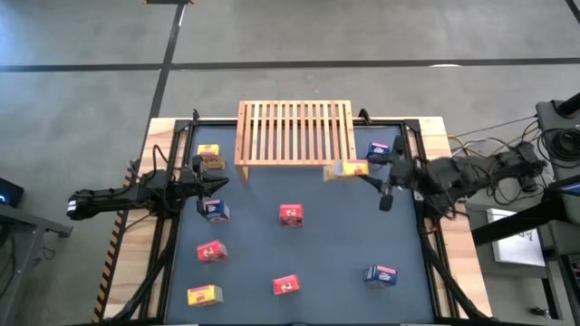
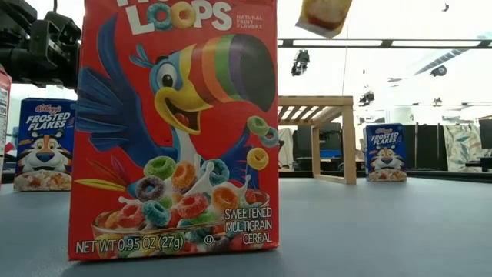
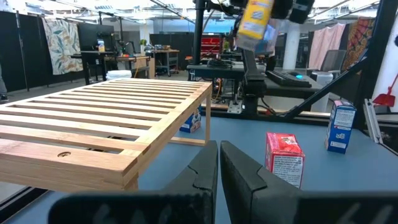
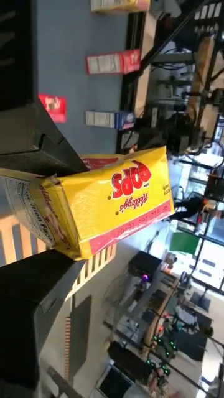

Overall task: Stack cereal on shelf
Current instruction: Put the right yellow cereal box on the shelf

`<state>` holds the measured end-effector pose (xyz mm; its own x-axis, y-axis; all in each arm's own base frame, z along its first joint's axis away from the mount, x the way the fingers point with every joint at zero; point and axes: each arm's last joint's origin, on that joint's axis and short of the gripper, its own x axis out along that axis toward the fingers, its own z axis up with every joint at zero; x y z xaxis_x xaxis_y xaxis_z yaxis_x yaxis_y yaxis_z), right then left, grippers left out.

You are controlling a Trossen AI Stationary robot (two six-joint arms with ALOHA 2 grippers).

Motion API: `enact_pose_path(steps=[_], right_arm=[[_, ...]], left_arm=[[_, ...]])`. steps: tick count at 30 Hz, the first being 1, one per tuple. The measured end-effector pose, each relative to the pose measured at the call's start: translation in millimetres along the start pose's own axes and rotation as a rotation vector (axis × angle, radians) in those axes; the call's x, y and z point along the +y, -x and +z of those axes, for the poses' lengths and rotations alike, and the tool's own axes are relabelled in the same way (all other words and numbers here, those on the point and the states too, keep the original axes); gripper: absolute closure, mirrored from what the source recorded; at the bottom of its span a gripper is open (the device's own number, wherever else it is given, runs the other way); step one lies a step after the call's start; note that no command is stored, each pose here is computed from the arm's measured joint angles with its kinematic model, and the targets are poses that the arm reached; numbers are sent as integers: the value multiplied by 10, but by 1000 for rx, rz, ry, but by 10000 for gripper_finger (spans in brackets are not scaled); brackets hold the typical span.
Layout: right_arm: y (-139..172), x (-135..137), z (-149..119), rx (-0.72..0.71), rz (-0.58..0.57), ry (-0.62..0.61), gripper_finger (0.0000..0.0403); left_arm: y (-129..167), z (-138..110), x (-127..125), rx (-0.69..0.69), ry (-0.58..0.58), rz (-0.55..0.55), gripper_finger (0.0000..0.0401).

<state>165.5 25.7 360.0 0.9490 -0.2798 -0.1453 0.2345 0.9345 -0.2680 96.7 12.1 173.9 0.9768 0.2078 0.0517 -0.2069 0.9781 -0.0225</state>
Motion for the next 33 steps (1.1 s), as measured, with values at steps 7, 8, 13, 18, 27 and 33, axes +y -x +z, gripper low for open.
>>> enact_pose_path(steps=[7,8,13,18,27,33], right_arm=[[-202,-578,-40,16,-41,55,232],[-231,-679,-45,19,-43,60,232],[-404,-1221,-122,46,-16,6,232],[-623,-1717,-312,109,3,-60,232],[-992,-2140,-552,224,2,-112,232],[-1047,-2195,-512,265,25,-87,232]], left_arm=[[0,0,0,0,0,0,400],[0,0,0,0,0,0,400],[0,0,0,0,0,0,400],[0,0,0,0,0,0,400],[0,0,0,0,0,0,400],[0,0,0,0,0,0,400]])
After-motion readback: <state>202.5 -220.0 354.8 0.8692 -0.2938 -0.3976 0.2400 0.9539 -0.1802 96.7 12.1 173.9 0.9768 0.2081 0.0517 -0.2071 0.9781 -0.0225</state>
